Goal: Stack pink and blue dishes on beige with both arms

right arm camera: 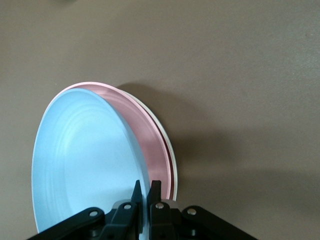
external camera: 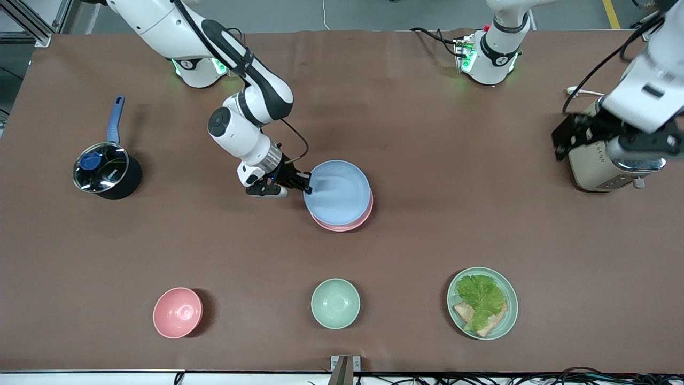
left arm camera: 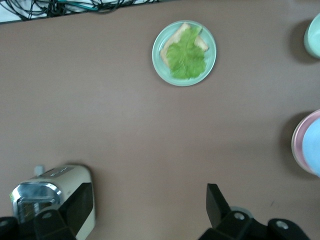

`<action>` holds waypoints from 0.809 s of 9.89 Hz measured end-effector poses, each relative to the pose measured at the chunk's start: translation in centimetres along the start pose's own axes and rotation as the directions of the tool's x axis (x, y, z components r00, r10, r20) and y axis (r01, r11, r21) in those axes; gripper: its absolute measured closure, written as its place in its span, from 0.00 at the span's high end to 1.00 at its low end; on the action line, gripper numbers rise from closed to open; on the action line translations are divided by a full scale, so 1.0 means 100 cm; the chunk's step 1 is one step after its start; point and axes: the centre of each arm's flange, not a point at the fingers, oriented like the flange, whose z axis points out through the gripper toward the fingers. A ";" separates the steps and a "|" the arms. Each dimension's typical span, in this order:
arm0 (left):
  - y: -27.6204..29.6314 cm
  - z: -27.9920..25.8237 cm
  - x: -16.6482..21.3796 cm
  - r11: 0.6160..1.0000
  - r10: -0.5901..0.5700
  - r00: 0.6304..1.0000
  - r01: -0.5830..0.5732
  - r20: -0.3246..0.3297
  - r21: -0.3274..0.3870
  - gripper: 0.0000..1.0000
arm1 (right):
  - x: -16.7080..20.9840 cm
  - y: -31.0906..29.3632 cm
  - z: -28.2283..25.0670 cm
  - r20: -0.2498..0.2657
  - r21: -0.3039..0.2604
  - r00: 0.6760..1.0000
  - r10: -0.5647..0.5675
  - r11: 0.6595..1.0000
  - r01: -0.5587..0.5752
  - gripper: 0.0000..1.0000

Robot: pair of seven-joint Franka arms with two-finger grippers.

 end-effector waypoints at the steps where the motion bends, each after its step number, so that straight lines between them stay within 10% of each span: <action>1: -0.017 0.000 -0.012 1.000 0.008 1.000 -0.008 0.025 -0.007 1.00 | 0.000 0.001 0.001 0.002 -0.001 1.000 0.001 1.000 -0.001 0.07; 4: -0.058 0.006 -0.036 0.999 -0.026 0.998 0.027 0.060 -0.024 1.00 | -0.001 0.004 0.005 0.003 -0.003 1.000 0.006 1.000 -0.006 0.16; 8: -0.060 -0.010 -0.042 0.999 -0.032 0.999 0.032 0.031 -0.023 1.00 | 0.020 -0.009 -0.020 -0.024 0.022 1.000 0.001 1.000 -0.001 0.77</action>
